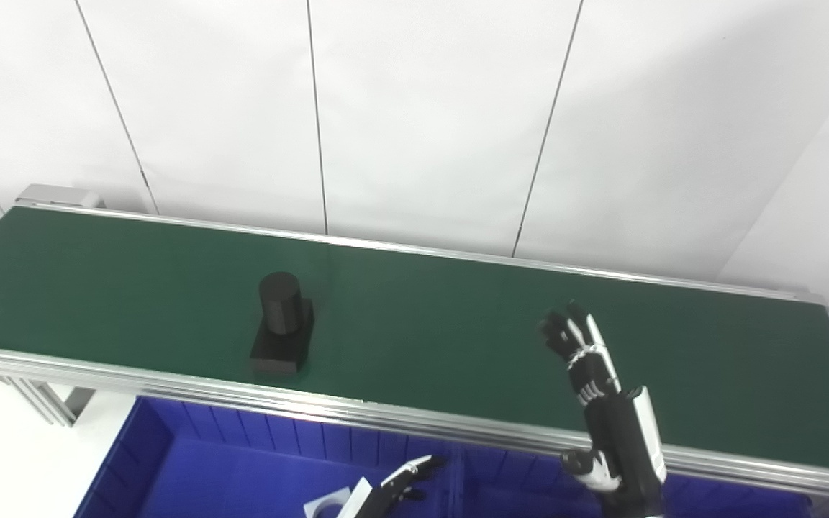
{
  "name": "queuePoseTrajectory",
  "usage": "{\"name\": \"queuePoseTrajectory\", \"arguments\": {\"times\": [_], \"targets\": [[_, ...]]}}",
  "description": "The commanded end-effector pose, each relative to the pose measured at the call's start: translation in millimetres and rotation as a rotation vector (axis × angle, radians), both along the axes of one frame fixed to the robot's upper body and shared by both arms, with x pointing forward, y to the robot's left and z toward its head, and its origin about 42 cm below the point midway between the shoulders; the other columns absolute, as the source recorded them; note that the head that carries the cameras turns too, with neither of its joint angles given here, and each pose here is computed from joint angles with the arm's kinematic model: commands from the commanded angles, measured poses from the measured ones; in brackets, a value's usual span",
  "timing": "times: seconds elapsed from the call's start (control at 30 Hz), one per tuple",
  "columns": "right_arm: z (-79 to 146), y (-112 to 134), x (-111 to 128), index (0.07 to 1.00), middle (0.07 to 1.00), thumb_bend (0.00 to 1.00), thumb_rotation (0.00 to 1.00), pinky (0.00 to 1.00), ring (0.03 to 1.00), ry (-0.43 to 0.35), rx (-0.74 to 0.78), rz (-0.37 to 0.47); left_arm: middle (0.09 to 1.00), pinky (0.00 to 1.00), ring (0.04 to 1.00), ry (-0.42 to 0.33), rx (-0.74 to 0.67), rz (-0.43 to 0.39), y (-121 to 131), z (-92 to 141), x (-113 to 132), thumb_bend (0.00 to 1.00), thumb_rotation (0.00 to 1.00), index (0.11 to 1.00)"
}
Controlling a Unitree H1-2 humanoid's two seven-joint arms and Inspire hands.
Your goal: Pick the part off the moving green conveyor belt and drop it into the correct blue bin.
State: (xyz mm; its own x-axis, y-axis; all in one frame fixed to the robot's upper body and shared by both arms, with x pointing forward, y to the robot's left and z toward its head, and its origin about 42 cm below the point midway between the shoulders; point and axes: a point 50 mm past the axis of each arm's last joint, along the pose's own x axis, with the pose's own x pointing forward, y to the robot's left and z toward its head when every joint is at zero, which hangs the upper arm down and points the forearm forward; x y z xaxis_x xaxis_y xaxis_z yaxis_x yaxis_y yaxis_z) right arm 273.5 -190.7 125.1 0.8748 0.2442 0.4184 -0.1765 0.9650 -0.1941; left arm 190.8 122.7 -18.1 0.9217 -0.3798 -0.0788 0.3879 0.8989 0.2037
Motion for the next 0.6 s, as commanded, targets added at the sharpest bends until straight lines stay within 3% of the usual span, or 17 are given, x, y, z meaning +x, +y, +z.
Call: {"name": "queuePoseTrajectory", "arguments": {"times": [0.0,0.3,0.47,0.57], "targets": [[15.8,0.2,17.9,0.976,0.911,1.0,0.79,0.84,0.876,-0.07,0.03,0.021,0.897,0.79,0.877,-0.074,-0.018,-0.011,-5.6,10.1,10.7,0.92,0.94,0.849],[22.3,-1.2,73.6,0.956,0.895,1.0,0.56,0.79,0.83,-0.056,0.048,-0.005,0.893,0.79,0.873,-0.09,-0.004,-0.015,-10.5,10.0,12.3,0.91,0.94,0.853],[25.7,4.4,98.0,0.949,0.895,1.0,0.34,0.78,0.811,-0.028,0.092,0.04,0.886,0.78,0.865,-0.092,-0.008,-0.014,-14.4,10.0,14.0,0.9,0.93,0.847],[25.8,7.6,110.2,0.946,0.889,1.0,0.28,0.76,0.803,-0.012,0.098,0.049,0.887,0.78,0.866,-0.099,0.001,-0.016,-15.5,9.7,14.7,0.91,0.93,0.85]]}}
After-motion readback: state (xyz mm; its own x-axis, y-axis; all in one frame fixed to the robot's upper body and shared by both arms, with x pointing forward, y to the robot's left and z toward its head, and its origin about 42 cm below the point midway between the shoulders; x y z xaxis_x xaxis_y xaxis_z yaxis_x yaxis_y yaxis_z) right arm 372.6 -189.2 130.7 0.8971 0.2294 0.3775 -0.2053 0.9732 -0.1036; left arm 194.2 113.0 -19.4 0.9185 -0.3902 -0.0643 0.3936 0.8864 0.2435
